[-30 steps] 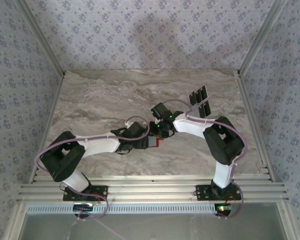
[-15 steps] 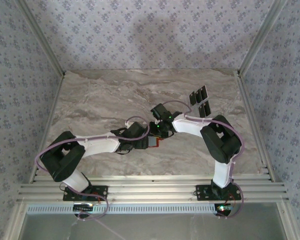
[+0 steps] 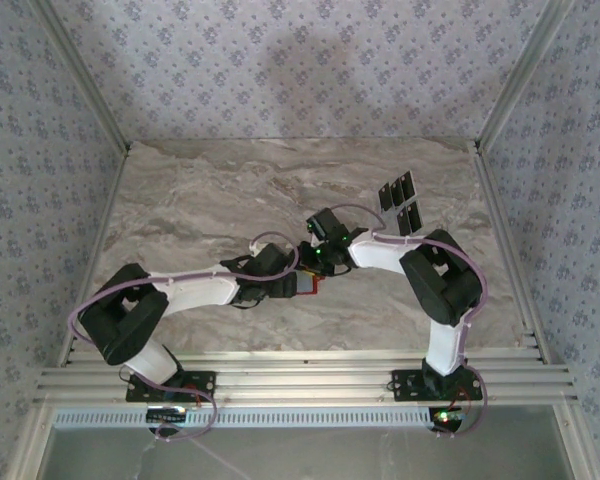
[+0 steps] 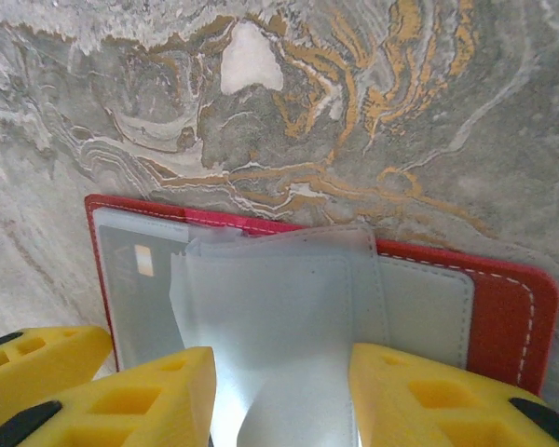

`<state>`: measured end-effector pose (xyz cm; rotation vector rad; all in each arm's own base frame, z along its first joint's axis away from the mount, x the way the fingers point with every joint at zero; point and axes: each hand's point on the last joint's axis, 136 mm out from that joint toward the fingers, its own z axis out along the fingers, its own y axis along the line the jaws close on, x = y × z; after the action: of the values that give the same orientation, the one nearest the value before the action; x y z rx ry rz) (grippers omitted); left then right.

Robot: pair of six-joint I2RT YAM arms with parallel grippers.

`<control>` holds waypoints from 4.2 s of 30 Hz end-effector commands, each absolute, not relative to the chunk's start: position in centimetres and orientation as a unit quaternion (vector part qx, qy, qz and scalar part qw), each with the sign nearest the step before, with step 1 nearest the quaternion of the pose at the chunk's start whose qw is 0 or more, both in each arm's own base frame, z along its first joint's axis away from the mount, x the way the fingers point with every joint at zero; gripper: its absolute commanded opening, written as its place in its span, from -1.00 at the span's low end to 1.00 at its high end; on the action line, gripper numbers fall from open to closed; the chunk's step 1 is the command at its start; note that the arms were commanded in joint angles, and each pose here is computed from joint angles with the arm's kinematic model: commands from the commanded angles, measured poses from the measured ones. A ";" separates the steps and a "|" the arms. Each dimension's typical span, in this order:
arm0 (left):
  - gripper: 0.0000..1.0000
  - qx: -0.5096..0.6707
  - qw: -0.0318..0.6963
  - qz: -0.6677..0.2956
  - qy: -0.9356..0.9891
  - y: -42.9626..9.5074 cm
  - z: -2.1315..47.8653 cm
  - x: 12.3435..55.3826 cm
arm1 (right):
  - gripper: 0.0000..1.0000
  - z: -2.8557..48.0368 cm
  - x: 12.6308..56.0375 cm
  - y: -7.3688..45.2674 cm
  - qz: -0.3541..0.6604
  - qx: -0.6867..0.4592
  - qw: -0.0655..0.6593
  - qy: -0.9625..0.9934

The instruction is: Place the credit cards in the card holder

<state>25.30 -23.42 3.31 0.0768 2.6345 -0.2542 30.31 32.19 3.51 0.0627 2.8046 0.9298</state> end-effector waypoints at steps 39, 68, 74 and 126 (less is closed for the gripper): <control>0.95 -0.025 0.282 -0.079 0.956 -18.0 6.7 25.5 | -0.11 5.8 29.2 33.2 0.357 0.034 0.087 0.929; 0.94 0.027 0.271 -0.095 0.958 -21.5 5.9 25.1 | -0.11 3.1 29.8 33.5 0.285 -0.005 0.068 0.956; 0.94 0.036 0.272 -0.101 0.956 -22.3 5.8 25.1 | -0.10 3.0 29.7 34.0 0.288 -0.006 0.064 0.955; 0.93 0.029 0.246 -0.071 0.966 -22.5 0.6 24.3 | -0.09 4.5 30.2 30.7 0.292 0.031 0.089 0.952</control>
<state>25.57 -23.63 2.72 0.0798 2.5721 -0.2469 30.46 31.41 4.60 0.0594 2.8289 0.8935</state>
